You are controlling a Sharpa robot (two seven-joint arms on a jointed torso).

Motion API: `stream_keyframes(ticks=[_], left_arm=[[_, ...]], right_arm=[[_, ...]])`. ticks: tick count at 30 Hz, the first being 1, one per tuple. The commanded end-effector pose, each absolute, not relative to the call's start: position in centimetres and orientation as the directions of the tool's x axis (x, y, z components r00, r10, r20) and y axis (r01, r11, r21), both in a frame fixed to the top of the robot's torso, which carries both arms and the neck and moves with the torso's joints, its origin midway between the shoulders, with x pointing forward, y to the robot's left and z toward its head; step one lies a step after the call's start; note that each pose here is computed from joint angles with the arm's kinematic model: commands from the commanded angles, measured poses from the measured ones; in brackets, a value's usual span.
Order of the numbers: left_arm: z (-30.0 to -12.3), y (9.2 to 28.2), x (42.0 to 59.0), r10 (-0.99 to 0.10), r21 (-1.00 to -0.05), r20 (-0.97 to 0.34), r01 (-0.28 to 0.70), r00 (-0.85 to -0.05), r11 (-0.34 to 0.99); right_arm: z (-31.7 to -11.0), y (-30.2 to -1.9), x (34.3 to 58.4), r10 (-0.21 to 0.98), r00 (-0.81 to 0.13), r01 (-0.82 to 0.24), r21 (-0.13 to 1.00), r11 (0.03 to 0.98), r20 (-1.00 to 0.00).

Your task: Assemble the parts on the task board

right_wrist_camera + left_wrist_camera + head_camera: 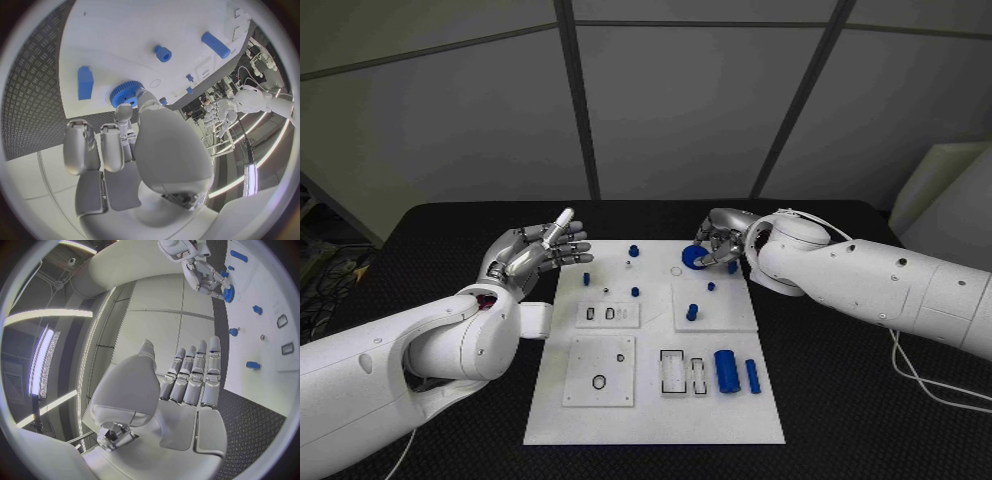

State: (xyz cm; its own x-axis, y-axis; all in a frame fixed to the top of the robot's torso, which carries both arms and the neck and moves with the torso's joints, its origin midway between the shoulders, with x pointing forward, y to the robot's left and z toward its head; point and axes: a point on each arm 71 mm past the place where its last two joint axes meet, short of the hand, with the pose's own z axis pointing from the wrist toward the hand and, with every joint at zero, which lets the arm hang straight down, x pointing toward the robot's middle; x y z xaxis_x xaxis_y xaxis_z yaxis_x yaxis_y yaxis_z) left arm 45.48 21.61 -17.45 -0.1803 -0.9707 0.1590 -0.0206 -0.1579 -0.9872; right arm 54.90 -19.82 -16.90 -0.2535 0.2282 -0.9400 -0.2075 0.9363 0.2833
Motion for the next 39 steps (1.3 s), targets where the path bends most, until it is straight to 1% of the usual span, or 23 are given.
stream_keyframes(ticks=[1, 6, 12, 23, 29, 33, 39], left_arm=[[-17.3, 21.5, 45.5, -0.968, -0.987, 0.161, -0.013, -0.192, -0.162], [-17.3, 21.5, 45.5, -0.968, -0.987, 0.16, -0.014, -0.191, -0.161], [-17.3, 21.5, 45.5, -0.969, -0.987, 0.16, -0.016, -0.19, -0.16], [-17.4, 21.6, 45.5, -0.969, -0.987, 0.159, -0.02, -0.188, -0.158], [-17.4, 21.6, 45.5, -0.969, -0.987, 0.16, -0.022, -0.189, -0.158], [-17.4, 21.6, 45.5, -0.968, -0.987, 0.16, -0.023, -0.191, -0.159], [-17.4, 21.5, 45.5, -0.968, -0.987, 0.161, -0.025, -0.195, -0.159]], right_arm=[[-16.9, -19.5, 54.8, 0.159, -0.241, -0.239, 0.218, 0.946, -0.957], [-16.8, -19.5, 54.8, 0.124, -0.222, -0.249, 0.18, 0.952, -0.967], [-16.7, -19.4, 54.7, 0.109, -0.201, -0.257, 0.16, 0.953, -0.974], [-15.8, -18.1, 53.6, 0.157, -0.148, -0.295, 0.195, 0.936, -0.976], [-15.0, -16.8, 52.6, 0.19, -0.108, -0.334, 0.216, 0.917, -0.976], [-14.4, -15.3, 51.9, 0.202, -0.065, -0.373, 0.212, 0.903, -0.977], [-14.1, -13.0, 51.6, 0.2, -0.045, -0.422, 0.2, 0.884, -0.979]])
